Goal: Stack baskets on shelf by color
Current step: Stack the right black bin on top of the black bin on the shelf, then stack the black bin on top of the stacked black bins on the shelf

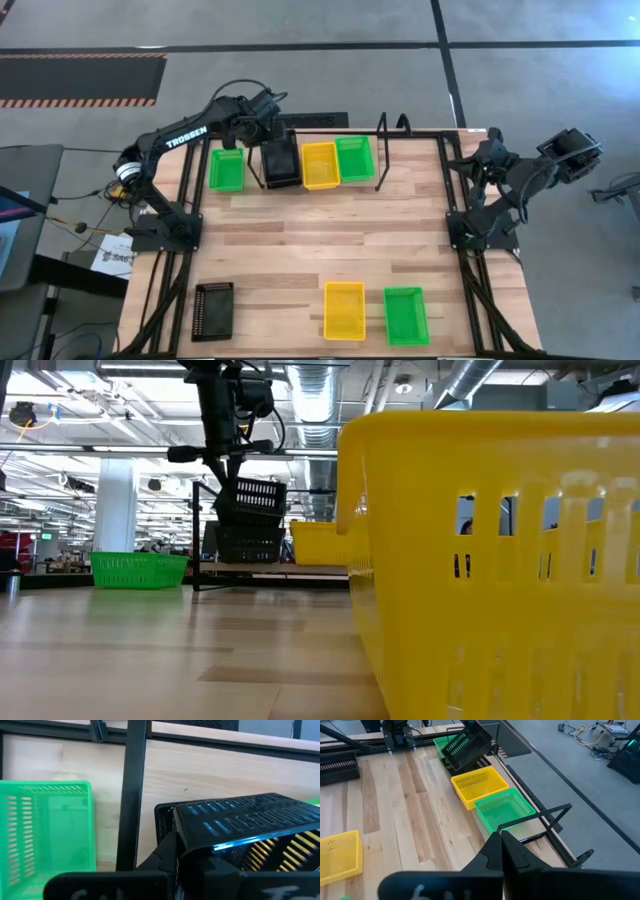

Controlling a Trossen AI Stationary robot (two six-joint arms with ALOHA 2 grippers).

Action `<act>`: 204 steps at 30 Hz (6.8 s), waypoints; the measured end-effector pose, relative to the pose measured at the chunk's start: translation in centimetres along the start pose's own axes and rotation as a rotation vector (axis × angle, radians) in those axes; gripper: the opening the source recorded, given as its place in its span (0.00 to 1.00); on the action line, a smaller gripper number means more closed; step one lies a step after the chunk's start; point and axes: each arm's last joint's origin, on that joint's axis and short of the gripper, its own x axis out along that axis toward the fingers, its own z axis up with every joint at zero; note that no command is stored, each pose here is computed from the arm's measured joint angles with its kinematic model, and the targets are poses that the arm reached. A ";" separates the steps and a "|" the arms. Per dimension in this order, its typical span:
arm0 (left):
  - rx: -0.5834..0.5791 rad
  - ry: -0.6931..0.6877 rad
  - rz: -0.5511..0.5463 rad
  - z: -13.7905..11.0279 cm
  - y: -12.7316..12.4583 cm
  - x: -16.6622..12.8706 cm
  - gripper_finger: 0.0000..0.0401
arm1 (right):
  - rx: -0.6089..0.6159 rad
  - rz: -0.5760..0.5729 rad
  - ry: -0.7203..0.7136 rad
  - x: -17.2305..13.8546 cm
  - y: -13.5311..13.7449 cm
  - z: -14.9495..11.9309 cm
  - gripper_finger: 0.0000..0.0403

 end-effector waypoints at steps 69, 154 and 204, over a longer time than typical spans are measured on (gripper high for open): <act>0.265 0.025 -0.166 5.4 -2.4 -2.4 0.41 | 0.031 0.003 -0.003 0.0 0.0 0.0 0.01; 0.086 0.337 0.364 -35.7 10.9 -12.7 0.41 | 0.097 -0.056 -0.065 0.0 0.0 0.4 0.01; 1.151 0.593 0.104 -34.0 10.3 1.8 0.16 | 0.149 -0.095 -0.041 1.3 1.9 0.9 0.01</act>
